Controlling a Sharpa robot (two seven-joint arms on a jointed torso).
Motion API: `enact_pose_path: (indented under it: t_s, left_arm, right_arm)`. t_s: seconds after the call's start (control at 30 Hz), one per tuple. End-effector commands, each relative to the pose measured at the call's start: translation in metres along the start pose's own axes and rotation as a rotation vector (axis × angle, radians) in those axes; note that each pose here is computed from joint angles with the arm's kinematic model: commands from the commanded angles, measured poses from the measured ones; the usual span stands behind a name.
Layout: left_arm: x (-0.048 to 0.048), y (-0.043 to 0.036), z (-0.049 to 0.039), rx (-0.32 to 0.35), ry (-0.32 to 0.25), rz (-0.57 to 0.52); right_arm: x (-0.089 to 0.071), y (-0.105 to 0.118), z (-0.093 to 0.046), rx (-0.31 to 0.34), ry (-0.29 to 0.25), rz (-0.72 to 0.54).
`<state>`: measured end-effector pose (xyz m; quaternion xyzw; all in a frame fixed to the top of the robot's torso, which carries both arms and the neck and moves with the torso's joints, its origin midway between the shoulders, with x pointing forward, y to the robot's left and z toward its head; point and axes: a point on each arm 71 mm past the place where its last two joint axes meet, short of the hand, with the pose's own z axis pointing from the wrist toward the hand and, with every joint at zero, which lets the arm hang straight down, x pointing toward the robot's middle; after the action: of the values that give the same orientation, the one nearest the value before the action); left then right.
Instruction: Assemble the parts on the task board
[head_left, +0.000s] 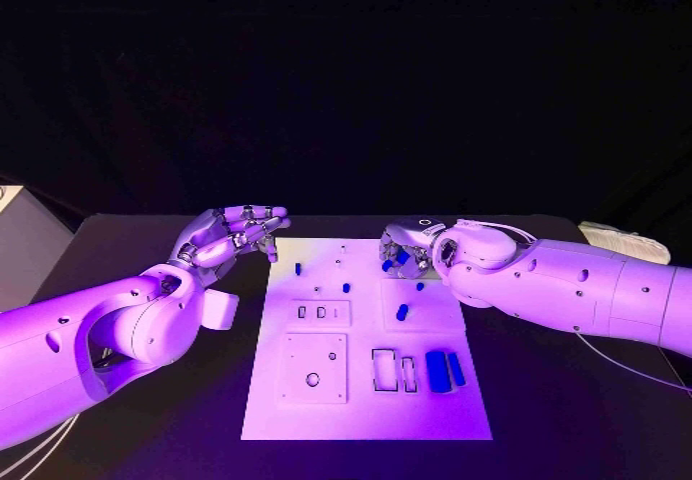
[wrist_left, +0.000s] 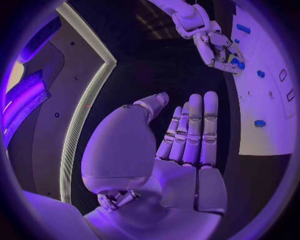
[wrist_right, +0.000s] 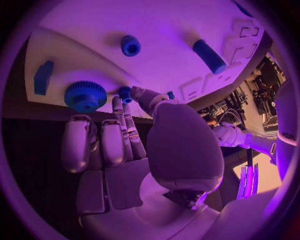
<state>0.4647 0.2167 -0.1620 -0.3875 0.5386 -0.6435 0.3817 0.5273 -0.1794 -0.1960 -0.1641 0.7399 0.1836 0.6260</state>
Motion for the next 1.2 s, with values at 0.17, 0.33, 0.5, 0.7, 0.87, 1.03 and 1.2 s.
enact_pose_path:
  t_s: [0.17,0.33,0.5,0.7,0.87,1.03,1.2]
  left_arm:
    - [0.0006,-0.0013,0.0007,0.005,0.013,-0.002]
    - [-0.0017,-0.0012,0.0008,0.005,0.007,0.001]
    - [-0.0025,-0.0012,0.0009,0.005,0.005,0.001]
    - [-0.0033,-0.001,0.0011,0.004,0.003,0.002]
    - [-0.0038,-0.0009,0.0012,0.004,0.002,0.003]
    - [-0.0037,-0.0008,0.0014,0.004,0.002,0.003]
    - [-0.0028,-0.0006,0.0017,0.002,0.005,0.001]
  right_arm:
    - [0.001,0.001,0.0,0.001,0.004,-0.026]
    - [-0.001,0.002,-0.001,0.002,-0.036,-0.032]
    - [-0.005,0.004,-0.002,0.0,-0.097,-0.024]
    - [-0.009,0.009,-0.005,0.001,-0.156,-0.001]
    - [-0.015,0.014,-0.005,0.008,-0.195,0.016]
    - [-0.019,0.022,-0.001,0.017,-0.222,0.027]
    - [-0.024,0.03,0.008,0.034,-0.245,0.034]
